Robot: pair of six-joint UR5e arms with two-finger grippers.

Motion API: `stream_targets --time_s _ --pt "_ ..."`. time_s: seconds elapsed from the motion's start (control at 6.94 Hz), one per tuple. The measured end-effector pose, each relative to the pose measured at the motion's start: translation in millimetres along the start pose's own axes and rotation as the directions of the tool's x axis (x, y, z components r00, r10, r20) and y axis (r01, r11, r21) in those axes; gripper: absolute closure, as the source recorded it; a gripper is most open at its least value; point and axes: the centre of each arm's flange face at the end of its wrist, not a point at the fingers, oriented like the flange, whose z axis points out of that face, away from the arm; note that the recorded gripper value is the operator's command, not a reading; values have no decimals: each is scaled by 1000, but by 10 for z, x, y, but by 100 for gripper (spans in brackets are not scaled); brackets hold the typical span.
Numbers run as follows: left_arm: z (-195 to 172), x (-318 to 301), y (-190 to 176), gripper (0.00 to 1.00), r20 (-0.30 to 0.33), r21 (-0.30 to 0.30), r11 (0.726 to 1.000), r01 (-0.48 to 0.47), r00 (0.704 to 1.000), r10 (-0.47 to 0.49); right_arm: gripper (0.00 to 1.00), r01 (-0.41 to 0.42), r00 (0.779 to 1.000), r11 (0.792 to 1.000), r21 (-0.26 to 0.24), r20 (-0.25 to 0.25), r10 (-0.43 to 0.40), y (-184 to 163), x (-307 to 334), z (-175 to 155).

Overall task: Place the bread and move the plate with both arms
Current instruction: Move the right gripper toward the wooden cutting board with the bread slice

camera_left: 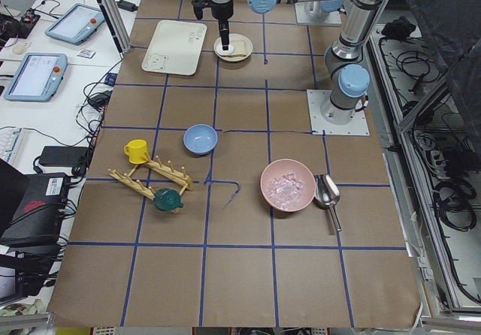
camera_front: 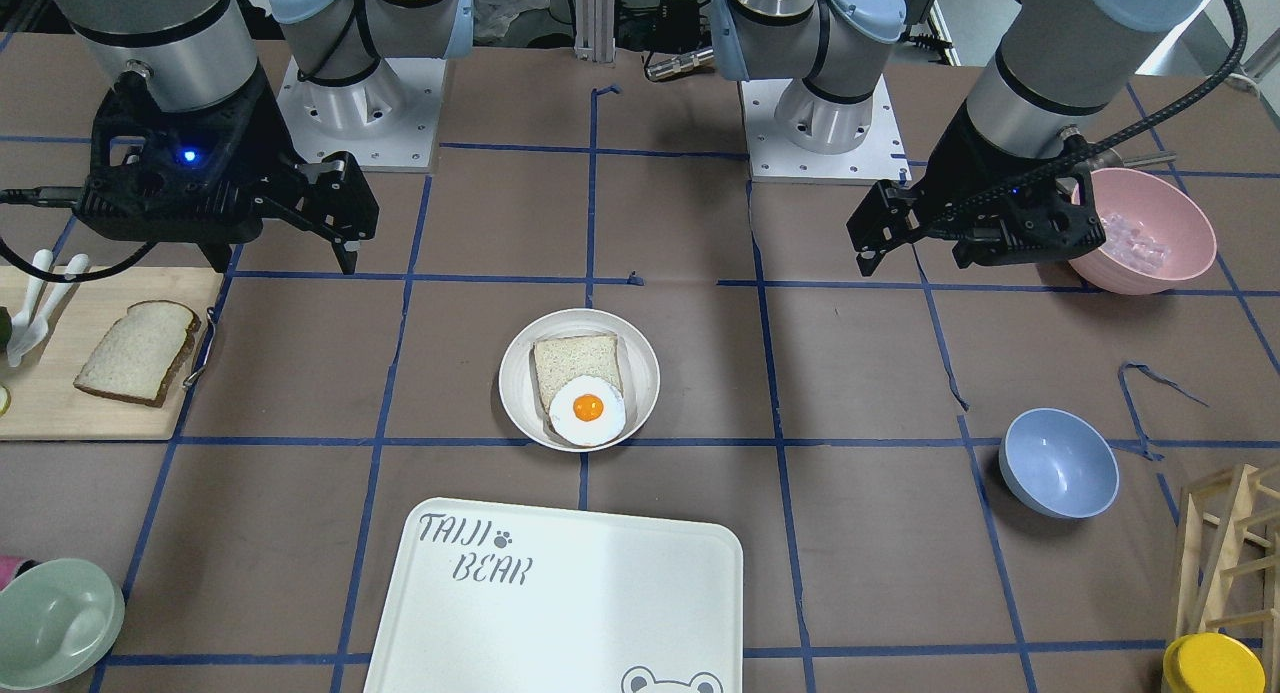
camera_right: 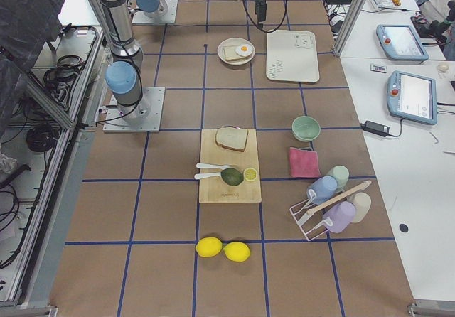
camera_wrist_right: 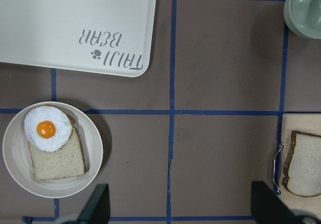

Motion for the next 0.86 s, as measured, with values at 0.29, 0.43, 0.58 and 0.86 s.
stream_targets --time_s 0.29,0.43,0.58,0.86 --pt "9 -2 5 0 1 -2 1000 0 1000 0 0 6 1000 1000 -6 2 -6 15 -58 30" --pt "10 -1 7 0 1 -2 1000 0 1000 0 0 -8 1000 1000 -10 -1 8 23 -76 52" --pt "12 0 7 0 0 -2 1000 0 1000 0 0 -28 1000 1000 -12 -5 28 34 -78 58" --pt "21 15 12 0 -7 -4 1000 -1 1000 1 0 -38 999 999 -21 -3 38 47 -75 67"
